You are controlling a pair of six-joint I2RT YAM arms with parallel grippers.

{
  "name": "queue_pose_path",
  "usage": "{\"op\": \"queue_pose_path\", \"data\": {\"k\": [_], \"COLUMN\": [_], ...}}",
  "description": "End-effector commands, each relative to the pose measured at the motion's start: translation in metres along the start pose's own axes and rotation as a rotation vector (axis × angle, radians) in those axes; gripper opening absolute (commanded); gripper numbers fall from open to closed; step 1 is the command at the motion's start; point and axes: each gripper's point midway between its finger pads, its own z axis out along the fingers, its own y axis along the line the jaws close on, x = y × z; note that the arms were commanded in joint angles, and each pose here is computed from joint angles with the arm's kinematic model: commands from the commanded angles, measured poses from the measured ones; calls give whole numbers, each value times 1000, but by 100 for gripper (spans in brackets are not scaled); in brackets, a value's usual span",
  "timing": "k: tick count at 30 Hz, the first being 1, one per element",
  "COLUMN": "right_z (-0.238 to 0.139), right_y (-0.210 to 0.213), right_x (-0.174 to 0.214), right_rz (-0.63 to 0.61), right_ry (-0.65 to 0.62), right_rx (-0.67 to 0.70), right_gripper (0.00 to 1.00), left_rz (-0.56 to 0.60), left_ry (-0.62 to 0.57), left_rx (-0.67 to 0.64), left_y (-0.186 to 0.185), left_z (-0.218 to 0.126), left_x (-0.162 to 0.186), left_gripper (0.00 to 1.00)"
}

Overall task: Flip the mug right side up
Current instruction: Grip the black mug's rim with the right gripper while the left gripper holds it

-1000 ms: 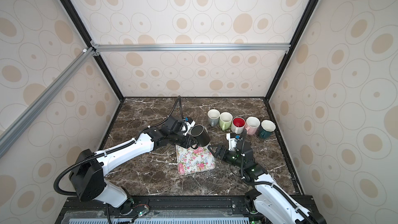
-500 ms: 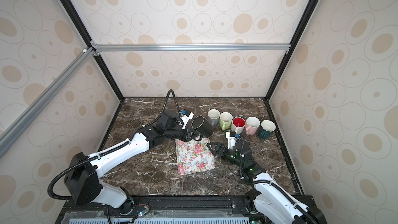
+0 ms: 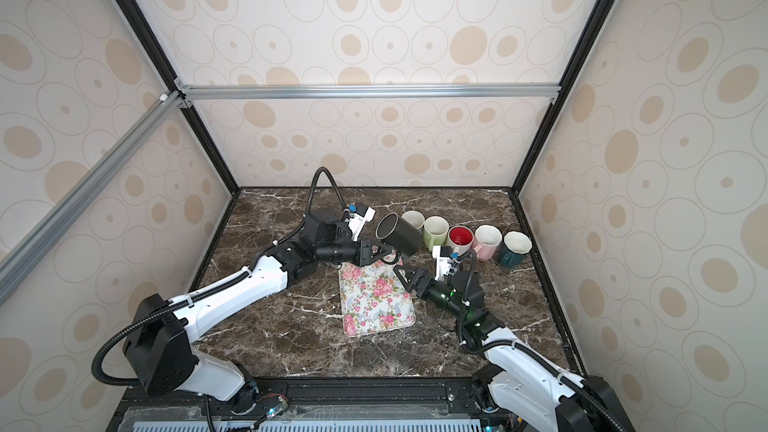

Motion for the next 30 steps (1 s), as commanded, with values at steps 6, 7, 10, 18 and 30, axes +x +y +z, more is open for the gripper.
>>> {"op": "queue_pose_path", "data": {"k": [6,7,10,18,30], "right_z": [4,5,10,14,9], "right_y": [41,45,52,71,92], "right_x": [-25,-26,-28,-34,-36], "right_rz": [-58,-63,-73,-98,-158], "right_ry": [-85,-83,-67,-67,-68], "right_rx": [-146,-156,-169,-245,-322], "right_gripper": [75,75,73,56,47], "left_rz": [92,92,94,108,61], "left_ry": [-123,-121,-115,-108,-41], "left_rx": [203,204,225,304,330], "left_y": [-56,-55,-57,-66,-48], "left_z": [-27,-27,-27,-28,-24], "left_x": [-31,-30,-27,-21,1], "left_gripper": [0,0,0,0,0]}}
